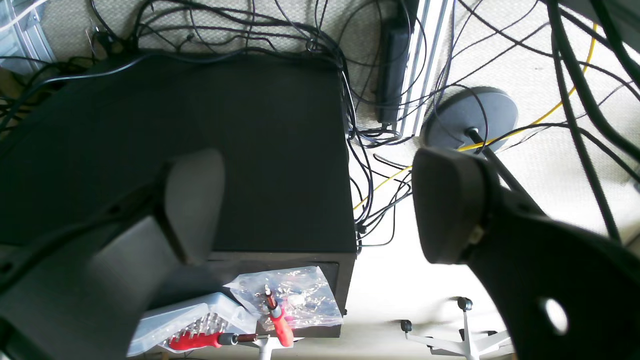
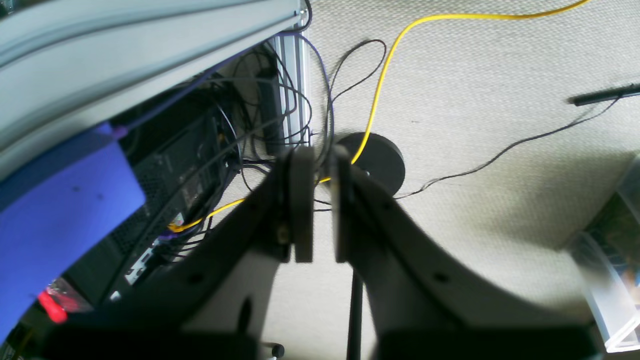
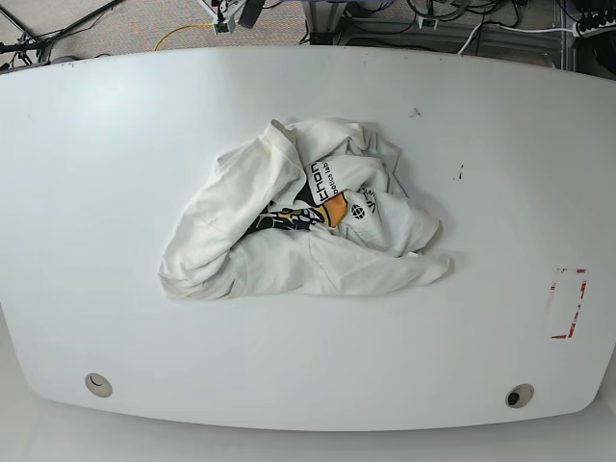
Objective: Fold the T-shirt properly
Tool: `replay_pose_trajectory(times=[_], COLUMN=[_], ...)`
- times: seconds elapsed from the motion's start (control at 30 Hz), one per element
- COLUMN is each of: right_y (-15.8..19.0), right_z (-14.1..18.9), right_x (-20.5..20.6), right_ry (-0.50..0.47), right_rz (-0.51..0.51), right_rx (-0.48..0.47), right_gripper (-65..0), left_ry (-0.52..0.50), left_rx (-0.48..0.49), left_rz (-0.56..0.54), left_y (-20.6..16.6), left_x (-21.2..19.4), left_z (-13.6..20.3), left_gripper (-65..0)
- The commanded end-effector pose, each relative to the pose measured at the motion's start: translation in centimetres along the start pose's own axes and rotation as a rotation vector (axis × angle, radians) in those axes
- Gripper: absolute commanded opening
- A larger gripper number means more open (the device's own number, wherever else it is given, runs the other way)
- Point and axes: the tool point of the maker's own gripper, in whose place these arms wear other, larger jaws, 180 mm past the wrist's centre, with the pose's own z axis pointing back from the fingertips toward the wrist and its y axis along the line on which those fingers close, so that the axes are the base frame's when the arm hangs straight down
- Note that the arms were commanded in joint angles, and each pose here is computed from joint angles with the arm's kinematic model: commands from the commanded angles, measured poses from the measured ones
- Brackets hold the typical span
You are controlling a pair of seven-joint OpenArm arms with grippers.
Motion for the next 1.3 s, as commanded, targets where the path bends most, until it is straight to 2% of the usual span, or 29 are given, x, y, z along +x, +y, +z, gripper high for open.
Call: replay_pose_trajectory(times=[0.0,0.33,0.4,0.73,0.77,0.8,1.27], right_y=[0.3,1.4,3.2,3.7,3.7,3.7,3.7], right_z=[0.8,1.1,1.7,2.1,1.6,1.5,1.6], right_x=[-0.6,-0.1,-0.5,-1.0,1.6,2.0,1.8], right_ry=[-0.028,-0.061,-0.086,-0.094,-0.118,-0.123,-0.119], right_rz=[0.013,0.015,0.010,0.010,0.030,0.031,0.031], right_rx=[0.011,0.035,0.070,0.082,0.085,0.085,0.086], right_gripper=[-59.1,-59.3,-60.1,-60.3,-59.9,-59.9,-59.9], left_ry=[-0.073,-0.092,-0.057,-0.078,-0.073,-0.073,-0.076], left_rx=[-0.025,-0.051,-0.056,-0.057,-0.034,-0.026,-0.012], left_rz=[-0.074,-0.087,-0.066,-0.053,-0.069,-0.072,-0.075], left_y=[-1.8,-3.3,-3.7,-3.6,-1.9,-1.4,-0.4], left_x=[0.5,0.2,-1.8,-1.8,-0.8,-0.8,-0.8], left_z=[0.1,0.2,0.2,0.3,0.2,0.3,0.3], left_gripper=[-8.9,-8.8,-8.8,-8.8,-9.6,-9.7,-10.1])
